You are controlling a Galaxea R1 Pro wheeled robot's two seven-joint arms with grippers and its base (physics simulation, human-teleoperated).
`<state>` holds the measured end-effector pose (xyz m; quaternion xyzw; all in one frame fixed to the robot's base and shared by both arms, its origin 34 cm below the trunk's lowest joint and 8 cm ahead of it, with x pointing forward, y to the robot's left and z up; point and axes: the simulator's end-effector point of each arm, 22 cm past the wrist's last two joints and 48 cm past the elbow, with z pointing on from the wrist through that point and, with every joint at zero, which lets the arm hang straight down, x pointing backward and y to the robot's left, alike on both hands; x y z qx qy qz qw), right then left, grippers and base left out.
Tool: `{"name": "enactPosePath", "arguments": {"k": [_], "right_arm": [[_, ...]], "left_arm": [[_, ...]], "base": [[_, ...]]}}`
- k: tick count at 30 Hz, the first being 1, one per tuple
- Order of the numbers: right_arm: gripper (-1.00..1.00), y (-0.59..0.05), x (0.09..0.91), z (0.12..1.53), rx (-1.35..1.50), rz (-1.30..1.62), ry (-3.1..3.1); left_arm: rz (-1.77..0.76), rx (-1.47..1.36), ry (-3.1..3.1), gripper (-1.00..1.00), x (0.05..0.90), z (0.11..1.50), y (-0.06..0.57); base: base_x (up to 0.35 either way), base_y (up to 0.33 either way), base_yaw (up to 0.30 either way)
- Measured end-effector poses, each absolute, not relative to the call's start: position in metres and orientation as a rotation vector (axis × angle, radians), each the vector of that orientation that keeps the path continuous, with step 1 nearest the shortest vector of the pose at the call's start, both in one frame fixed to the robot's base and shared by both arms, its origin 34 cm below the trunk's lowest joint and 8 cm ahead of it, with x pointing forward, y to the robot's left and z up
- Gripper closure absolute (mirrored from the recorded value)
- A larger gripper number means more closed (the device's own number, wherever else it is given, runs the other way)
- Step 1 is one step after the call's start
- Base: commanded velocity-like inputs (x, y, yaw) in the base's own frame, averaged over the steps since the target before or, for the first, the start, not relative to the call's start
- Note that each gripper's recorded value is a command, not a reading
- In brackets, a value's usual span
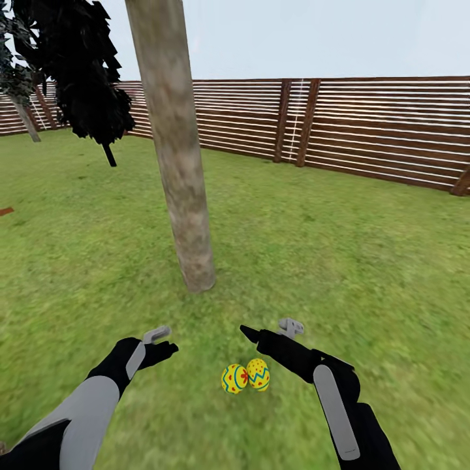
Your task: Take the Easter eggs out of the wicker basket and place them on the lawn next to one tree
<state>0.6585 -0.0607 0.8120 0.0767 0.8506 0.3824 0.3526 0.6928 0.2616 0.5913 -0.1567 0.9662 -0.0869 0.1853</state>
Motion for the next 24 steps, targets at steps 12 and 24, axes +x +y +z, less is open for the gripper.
{"name": "enactPosePath", "arguments": {"k": [12, 24], "right_arm": [[-1.0, -0.06, 0.659, 0.822, 0.186, 0.987, 2.183], [-1.0, -0.06, 0.659, 0.832, 0.179, 0.979, 2.169]], "left_arm": [[-0.248, -0.435, 2.703, -1.0, 0.698, 0.602, 0.261], [-0.252, -0.43, 2.684, -1.0, 0.702, 0.614, 0.261]], "base": [[0.0, 0.0, 0.0], [0.0, 0.0, 0.001]]}}
